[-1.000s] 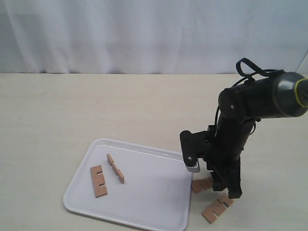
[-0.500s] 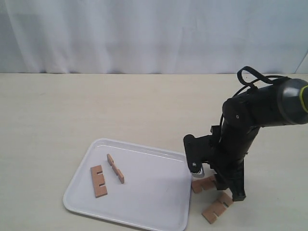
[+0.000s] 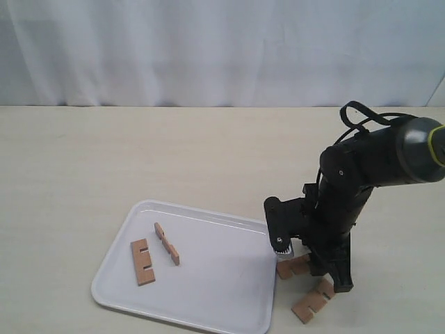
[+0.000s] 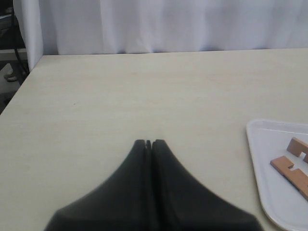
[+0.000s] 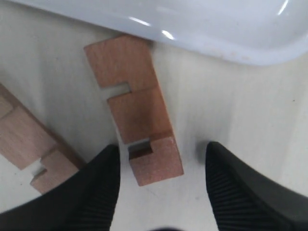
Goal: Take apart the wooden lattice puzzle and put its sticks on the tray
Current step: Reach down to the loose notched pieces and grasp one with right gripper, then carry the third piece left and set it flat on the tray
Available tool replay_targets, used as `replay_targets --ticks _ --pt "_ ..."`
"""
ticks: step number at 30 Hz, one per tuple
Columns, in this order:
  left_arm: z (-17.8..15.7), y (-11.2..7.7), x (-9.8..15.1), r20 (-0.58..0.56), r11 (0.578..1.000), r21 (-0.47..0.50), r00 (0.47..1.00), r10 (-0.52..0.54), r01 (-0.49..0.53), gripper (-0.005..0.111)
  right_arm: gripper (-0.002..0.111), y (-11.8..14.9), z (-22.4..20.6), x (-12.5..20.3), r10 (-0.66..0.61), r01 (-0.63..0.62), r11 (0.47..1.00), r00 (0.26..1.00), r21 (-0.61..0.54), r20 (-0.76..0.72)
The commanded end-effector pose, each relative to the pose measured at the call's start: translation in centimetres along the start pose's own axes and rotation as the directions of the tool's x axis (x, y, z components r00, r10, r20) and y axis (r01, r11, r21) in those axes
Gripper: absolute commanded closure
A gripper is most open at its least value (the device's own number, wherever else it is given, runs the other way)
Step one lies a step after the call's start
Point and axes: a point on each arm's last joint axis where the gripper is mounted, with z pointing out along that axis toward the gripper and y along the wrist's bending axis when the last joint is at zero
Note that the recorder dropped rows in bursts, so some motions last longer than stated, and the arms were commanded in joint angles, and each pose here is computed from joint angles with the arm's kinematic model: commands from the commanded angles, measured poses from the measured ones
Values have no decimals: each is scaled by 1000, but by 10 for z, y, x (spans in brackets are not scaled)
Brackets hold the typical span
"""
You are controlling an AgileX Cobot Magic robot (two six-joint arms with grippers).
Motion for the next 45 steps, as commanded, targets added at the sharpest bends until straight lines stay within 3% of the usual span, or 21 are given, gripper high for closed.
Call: replay_targets --ticks 1,4,9,14,20,23,28,33,39,43,45 --pt "0 0 0 8 1000 -1 1000 3 -3 107 56 2 5 3 3 -3 1000 1000 -27 -15" --pt "0 0 0 8 1000 -1 1000 3 -3 107 61 2 5 3 3 -3 1000 1000 -26 -15" --pt "0 0 0 8 1000 -1 1000 3 -3 107 103 3 5 3 11 -11 999 1000 -35 -14" --pt "0 0 0 8 1000 -1 1000 3 -3 107 104 1 -9 3 22 -22 1000 1000 1 -1" --pt "0 0 0 8 1000 -1 1000 3 -3 107 104 0 -62 8 39 -45 989 998 141 40" --pt "0 0 0 8 1000 -1 1000 3 -3 107 104 1 -78 1 142 -168 974 975 152 168" --pt "0 0 0 8 1000 -1 1000 3 -3 107 104 2 -77 -4 208 -237 961 959 143 190" --pt "0 0 0 8 1000 -1 1000 3 -3 107 104 -1 -80 -51 259 -340 918 904 205 339" --pt "0 0 0 8 1000 -1 1000 3 -3 107 104 -19 -45 -115 361 -382 923 900 43 245" --pt "0 0 0 8 1000 -1 1000 3 -3 107 104 -41 -27 -135 492 -508 861 837 5 238" --pt "0 0 0 8 1000 -1 1000 3 -3 107 104 -42 -24 -139 490 -506 862 838 5 240"
